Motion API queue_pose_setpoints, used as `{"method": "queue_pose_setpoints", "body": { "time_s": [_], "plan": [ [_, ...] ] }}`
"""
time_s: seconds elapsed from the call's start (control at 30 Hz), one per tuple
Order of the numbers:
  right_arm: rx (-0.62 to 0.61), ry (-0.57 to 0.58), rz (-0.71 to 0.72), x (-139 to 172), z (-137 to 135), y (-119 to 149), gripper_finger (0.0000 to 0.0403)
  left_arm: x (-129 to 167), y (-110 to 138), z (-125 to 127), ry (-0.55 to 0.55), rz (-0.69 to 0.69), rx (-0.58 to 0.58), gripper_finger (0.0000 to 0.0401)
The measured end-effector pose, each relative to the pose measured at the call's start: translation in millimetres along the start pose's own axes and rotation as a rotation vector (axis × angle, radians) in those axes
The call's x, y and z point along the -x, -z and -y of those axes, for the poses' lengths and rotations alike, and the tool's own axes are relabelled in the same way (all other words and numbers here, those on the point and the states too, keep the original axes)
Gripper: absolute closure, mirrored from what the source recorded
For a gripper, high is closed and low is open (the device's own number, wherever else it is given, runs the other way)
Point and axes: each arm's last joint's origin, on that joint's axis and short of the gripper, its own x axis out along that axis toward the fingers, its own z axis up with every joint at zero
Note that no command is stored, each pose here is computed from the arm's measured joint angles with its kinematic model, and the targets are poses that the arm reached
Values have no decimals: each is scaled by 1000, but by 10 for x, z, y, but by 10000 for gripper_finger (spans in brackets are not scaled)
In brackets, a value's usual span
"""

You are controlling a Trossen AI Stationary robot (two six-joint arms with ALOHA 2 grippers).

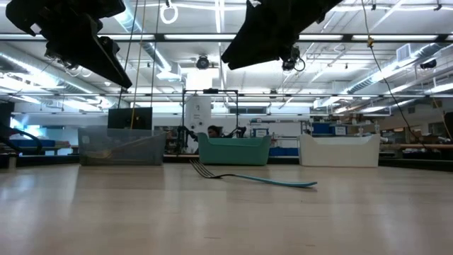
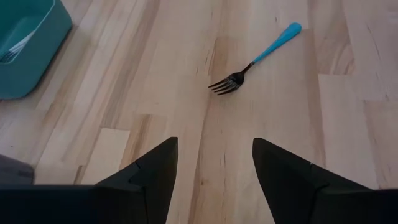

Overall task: Sort silverware by color (type)
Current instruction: Put the blue fork into the white bin

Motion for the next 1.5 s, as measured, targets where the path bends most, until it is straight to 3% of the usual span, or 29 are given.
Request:
{"method": "queue_pose_setpoints", "body": {
  "time_s": [0.4, 0.77, 1.5],
  "plan": [
    [-22, 24, 10, 64, -113, 39, 229, 0, -7, 3, 3, 6, 57, 184],
    [7, 21, -31, -239, -260, 284, 229, -5, -41, 4, 10, 34, 57, 184],
    [8, 31, 92, -573, -364, 389, 229, 3, -43, 22, 19, 42, 49, 184]
  ]
}}
